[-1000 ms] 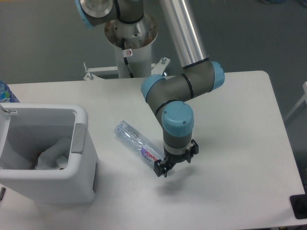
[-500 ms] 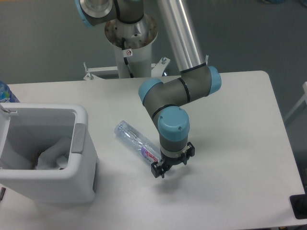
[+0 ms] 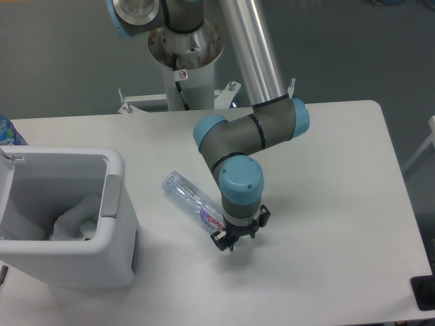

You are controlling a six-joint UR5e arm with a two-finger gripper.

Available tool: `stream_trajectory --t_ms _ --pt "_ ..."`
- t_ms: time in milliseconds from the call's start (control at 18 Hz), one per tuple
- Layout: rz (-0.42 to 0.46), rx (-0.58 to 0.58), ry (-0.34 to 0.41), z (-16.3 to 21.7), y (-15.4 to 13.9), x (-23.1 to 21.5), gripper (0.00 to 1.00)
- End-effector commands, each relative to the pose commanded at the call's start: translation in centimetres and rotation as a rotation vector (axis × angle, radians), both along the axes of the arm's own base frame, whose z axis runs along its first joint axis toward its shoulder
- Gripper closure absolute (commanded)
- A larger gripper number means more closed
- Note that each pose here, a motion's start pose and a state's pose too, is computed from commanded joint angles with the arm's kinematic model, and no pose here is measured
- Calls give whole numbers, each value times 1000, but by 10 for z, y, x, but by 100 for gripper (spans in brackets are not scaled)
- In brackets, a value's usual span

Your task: Place the trash in the trash can

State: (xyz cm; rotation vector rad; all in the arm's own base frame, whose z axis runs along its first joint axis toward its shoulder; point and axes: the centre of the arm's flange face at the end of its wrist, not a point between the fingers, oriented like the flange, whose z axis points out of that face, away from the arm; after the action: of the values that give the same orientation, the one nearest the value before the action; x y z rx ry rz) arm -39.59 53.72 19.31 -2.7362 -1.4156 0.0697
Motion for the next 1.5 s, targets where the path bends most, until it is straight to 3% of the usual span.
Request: stream_trajectory --t_ms 167,667,1278,1500 --pt "0 2 0 1 0 1 64" --pt "-2 26 13 13 4 -3 74" --pt "-47 174 187 139 15 -23 75" --pt "-48 229 224 173 18 -28 80"
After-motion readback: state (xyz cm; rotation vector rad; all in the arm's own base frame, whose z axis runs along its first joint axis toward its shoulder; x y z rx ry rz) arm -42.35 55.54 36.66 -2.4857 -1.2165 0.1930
